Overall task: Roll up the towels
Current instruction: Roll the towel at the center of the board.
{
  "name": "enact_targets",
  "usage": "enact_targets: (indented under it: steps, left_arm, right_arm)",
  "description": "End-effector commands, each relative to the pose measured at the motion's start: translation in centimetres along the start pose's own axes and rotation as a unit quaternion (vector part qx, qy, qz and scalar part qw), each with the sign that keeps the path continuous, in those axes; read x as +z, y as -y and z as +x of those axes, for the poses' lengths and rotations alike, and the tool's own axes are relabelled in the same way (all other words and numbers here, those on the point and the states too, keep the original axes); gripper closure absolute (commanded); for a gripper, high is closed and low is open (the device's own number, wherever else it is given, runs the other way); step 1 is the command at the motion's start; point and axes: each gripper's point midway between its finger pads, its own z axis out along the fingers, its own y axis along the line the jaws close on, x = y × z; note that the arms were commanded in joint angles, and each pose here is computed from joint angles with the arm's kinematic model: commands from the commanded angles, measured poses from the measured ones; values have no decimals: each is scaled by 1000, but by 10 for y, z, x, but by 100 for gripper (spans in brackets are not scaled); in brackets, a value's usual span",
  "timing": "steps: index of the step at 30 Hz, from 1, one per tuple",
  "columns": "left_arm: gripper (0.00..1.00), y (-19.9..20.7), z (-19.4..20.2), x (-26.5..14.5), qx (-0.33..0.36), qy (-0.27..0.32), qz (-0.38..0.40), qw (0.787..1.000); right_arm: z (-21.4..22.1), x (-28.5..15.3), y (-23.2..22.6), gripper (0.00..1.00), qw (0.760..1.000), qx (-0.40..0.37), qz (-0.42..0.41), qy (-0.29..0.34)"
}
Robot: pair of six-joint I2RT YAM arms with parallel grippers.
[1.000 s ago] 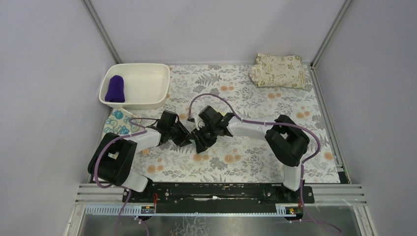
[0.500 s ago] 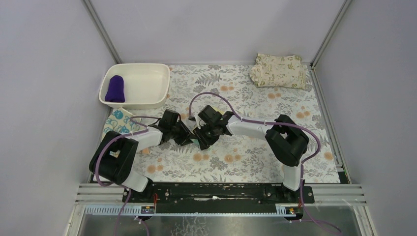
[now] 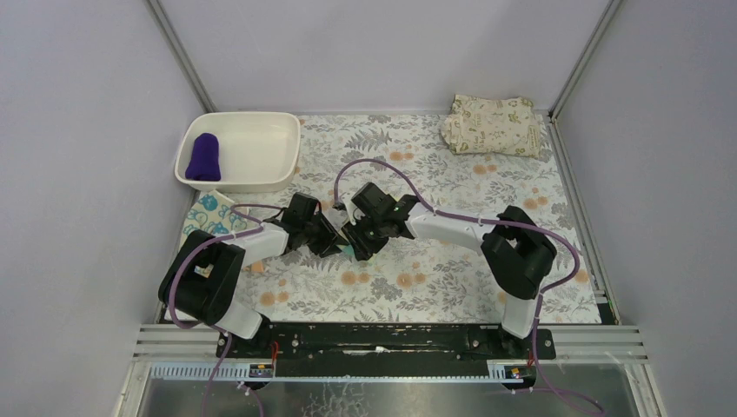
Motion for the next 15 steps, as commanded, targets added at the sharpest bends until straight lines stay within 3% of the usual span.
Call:
enact_targets:
  steps: [1, 15]
  left_arm:
    - [68, -84, 14, 4, -3, -5, -158, 987]
    - [68, -82, 14, 3, -2, -3, -160, 987]
  right_arm:
    - [-29, -26, -13, 55, 998, -40, 3, 51]
    - [-16, -4, -11, 59, 998, -51, 12, 26]
